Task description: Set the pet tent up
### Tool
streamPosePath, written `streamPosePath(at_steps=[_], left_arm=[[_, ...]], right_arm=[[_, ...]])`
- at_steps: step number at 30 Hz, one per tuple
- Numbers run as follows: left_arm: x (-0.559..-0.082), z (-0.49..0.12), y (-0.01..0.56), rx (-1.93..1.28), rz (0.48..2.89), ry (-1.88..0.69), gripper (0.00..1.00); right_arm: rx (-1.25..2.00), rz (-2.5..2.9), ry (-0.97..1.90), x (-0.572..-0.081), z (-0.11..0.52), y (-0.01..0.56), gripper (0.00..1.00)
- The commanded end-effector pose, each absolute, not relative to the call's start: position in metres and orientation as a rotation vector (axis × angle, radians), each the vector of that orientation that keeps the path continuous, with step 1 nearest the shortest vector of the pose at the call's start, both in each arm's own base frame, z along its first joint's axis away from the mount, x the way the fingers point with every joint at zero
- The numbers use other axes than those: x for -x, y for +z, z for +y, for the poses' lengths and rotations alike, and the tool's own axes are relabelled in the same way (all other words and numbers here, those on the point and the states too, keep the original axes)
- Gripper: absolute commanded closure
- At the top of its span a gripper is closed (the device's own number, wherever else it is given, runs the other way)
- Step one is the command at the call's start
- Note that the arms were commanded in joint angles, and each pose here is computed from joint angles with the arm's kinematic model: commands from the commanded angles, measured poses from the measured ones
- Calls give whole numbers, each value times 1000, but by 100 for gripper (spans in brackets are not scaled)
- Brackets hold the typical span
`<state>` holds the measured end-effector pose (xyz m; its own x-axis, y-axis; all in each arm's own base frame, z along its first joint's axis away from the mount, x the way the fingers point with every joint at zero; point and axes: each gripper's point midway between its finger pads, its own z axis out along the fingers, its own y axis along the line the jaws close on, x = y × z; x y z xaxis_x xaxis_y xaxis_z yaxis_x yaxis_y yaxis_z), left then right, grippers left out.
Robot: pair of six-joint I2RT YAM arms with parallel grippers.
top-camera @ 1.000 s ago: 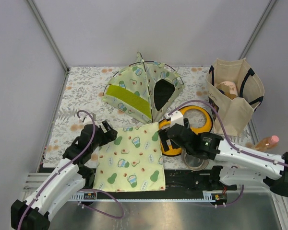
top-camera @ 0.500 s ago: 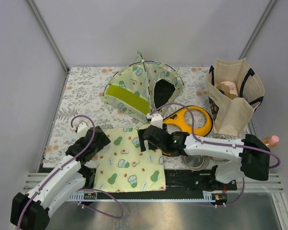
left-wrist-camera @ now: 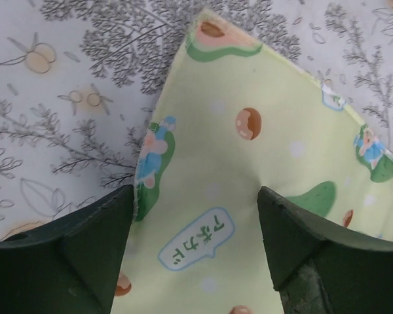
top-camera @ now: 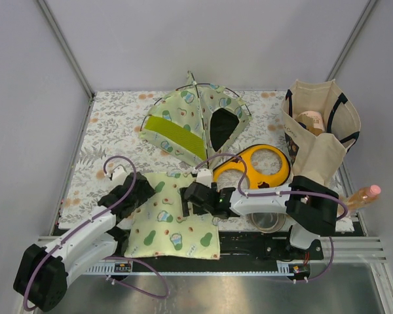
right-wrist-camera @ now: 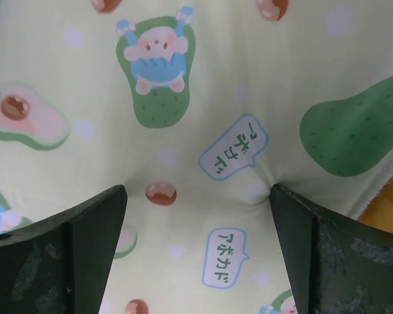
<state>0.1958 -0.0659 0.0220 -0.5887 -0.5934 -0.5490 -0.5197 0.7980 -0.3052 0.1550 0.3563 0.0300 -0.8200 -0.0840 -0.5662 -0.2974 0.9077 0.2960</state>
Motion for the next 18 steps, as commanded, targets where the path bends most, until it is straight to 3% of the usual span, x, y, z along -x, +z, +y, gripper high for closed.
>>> streamPosePath(at_steps=[1, 4, 11, 18], left_arm=[[-187, -117, 9, 795, 2406, -497, 26], [-187, -125, 12, 783, 2397, -566, 32], [-191, -152, 33, 674, 2344, -769, 31], [-190, -166, 55, 525, 2285, -893, 15]], right_arm=[[288, 2559, 871, -124, 404, 22, 1], [323, 2550, 984, -116, 419, 27, 0], [371, 2468, 1051, -125, 445, 46, 1], [408, 2398, 1019, -138, 454, 41, 1]])
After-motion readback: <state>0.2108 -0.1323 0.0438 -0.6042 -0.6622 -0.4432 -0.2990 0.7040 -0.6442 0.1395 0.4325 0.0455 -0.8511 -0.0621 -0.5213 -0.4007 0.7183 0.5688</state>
